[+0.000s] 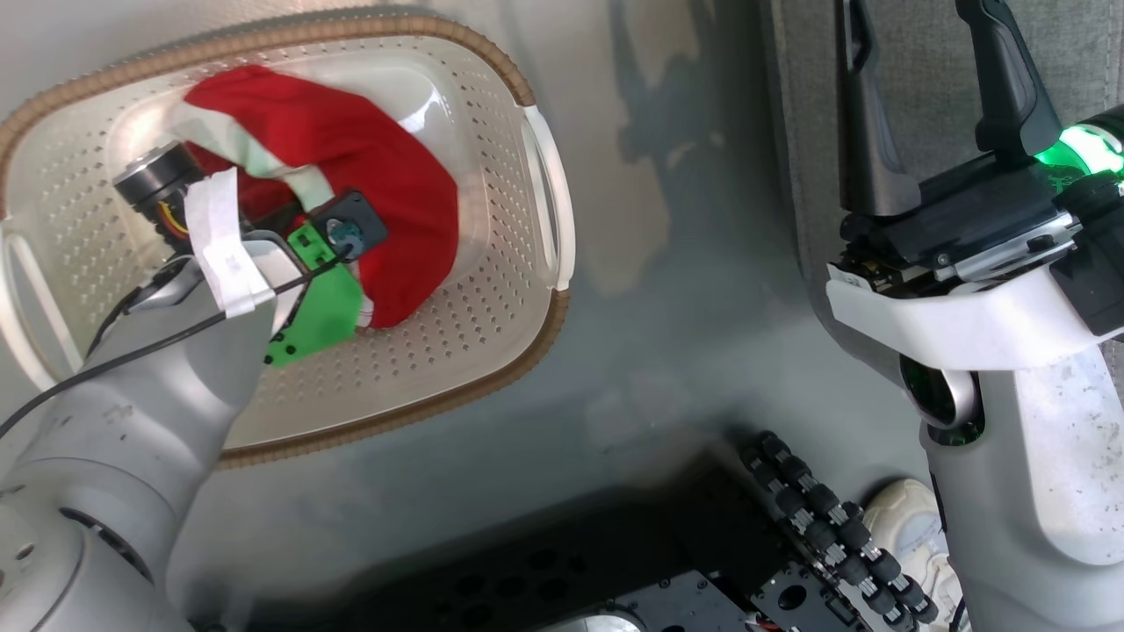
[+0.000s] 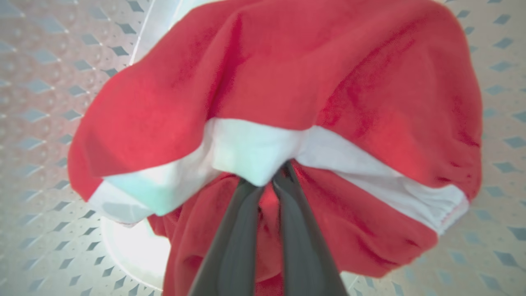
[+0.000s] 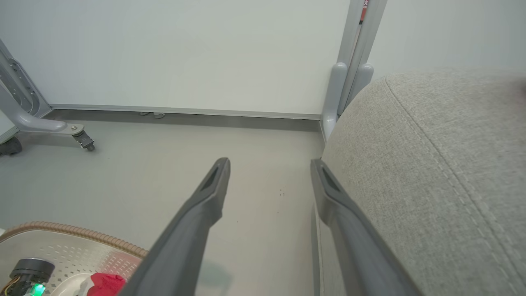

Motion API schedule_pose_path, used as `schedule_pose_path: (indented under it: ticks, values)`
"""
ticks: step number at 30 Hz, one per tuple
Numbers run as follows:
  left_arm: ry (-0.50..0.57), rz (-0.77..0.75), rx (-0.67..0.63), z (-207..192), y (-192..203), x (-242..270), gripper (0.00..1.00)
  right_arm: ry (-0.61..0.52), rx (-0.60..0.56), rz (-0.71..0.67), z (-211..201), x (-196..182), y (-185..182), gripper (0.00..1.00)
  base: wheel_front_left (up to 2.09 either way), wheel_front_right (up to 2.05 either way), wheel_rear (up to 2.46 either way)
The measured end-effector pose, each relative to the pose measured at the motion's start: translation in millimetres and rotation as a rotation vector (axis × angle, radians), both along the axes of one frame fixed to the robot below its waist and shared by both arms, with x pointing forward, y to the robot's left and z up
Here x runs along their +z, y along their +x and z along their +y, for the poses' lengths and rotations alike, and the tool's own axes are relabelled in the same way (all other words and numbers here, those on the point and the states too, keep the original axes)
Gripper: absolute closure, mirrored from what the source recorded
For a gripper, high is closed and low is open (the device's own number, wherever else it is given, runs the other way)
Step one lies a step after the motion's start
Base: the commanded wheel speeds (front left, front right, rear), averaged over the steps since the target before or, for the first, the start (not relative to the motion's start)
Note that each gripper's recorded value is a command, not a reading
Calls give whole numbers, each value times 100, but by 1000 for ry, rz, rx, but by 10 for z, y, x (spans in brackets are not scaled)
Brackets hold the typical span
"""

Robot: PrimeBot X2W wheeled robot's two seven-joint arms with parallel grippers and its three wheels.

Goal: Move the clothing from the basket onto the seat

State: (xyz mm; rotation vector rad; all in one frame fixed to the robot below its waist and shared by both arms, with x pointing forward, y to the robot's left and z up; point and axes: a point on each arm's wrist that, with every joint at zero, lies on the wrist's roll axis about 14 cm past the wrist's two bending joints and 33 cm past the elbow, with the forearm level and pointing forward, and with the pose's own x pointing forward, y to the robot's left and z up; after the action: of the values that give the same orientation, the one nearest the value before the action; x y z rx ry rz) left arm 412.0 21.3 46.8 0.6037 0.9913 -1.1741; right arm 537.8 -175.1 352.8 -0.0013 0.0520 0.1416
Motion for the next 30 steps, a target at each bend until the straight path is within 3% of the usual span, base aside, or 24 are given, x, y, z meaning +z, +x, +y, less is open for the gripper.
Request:
schedule_pose_path:
  ticks: [24, 30]
  values:
    - [-350, -159, 191, -567, 181, 1585, 100, 24, -11, -100, 73, 808, -202, 0, 0, 0, 0]
    - [-414, -245, 245, -518, 216, 2062, 100, 38, 2, -138, 149, 1071, -321, 0, 0, 0, 0]
